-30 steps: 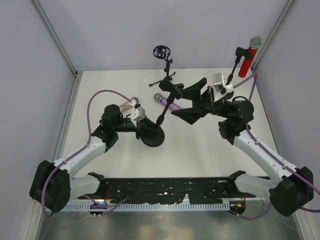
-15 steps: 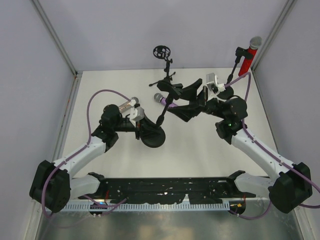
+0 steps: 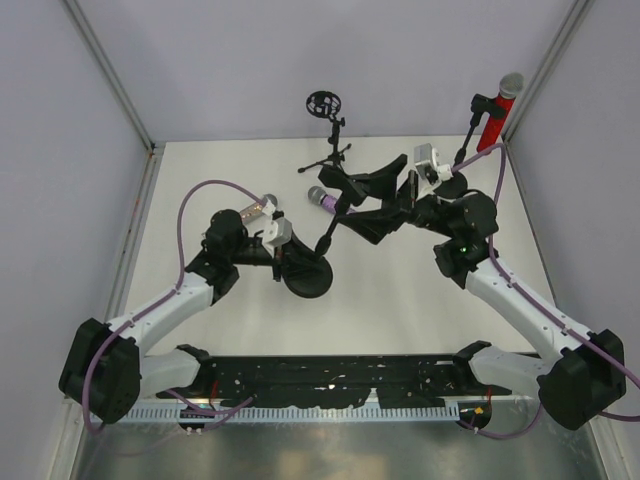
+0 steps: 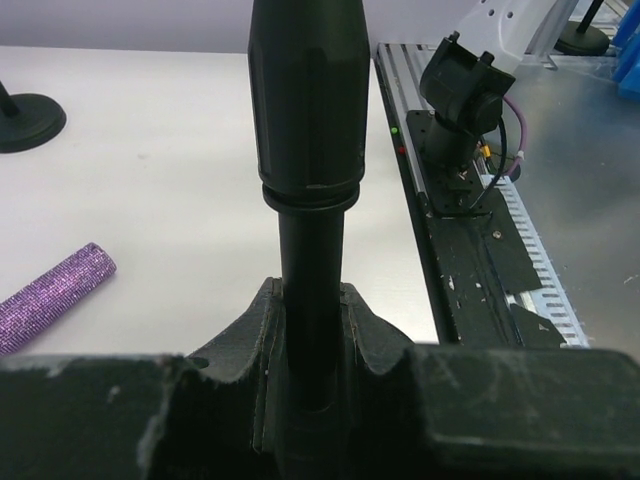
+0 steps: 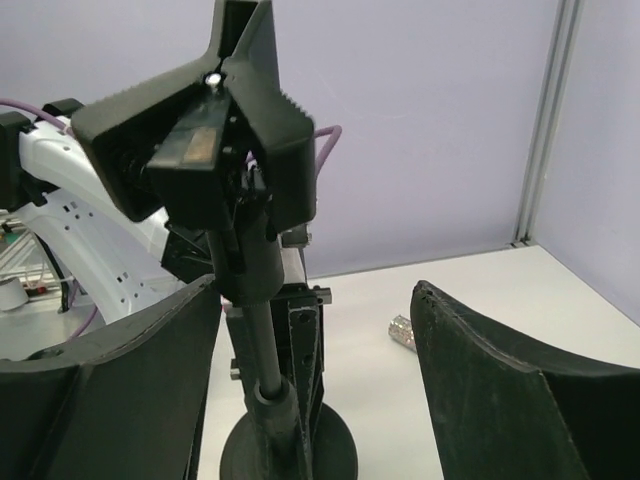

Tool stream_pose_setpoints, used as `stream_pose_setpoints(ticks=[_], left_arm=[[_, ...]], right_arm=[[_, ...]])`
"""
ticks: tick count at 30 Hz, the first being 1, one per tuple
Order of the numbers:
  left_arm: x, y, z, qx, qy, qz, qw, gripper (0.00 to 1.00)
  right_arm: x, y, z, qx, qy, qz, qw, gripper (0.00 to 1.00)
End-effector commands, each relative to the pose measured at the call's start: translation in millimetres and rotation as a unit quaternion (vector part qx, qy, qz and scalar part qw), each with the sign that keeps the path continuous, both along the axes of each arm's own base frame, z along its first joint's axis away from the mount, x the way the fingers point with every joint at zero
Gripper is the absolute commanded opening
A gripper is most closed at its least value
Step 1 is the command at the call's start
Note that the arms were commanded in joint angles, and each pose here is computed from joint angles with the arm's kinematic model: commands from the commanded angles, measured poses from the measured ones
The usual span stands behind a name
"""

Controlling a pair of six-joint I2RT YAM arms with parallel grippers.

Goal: Remove the microphone from the stand

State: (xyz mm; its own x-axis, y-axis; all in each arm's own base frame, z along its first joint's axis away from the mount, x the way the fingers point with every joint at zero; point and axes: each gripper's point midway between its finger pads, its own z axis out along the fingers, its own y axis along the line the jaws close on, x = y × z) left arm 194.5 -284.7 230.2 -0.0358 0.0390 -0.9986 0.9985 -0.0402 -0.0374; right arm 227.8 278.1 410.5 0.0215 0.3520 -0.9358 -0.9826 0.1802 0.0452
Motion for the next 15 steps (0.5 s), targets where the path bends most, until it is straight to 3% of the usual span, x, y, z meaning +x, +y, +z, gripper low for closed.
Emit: stream_pose_setpoints(ticks=[1, 9, 12, 13, 15], left_arm=[[1.8, -5.7, 18.8, -0.015, -0.050, -0.017, 0.998, 0.00], [1.8, -7.5, 17.2, -0.013, -0.046, -0.021, 0.999, 0.00], [1.6, -8.0, 19.0, -0.014, -0.046, -0.021, 0.999, 0.00], [1.3, -7.8, 20.8, -0.016, -0.048, -0.020, 0.999, 0.00], [0.8, -8.1, 22.6, -0.018, -0.046, -0.020, 0.999, 0.00]], right_arm=[[-29.8, -11.4, 39.9, 0.048, -0.060, 0.034, 0.996, 0.81], [-26.1, -10.4, 40.8, 0.040, -0.053, 0.028, 0.997, 0.83], [-18.2, -8.2, 33.4, 0.030, -0.042, 0.019, 0.998, 0.70], [-16.0, -7.2, 30.8, 0.028, -0.039, 0.018, 0.999, 0.57], [-14.9, -6.3, 27.8, 0.026, -0.037, 0.019, 0.999, 0.44]])
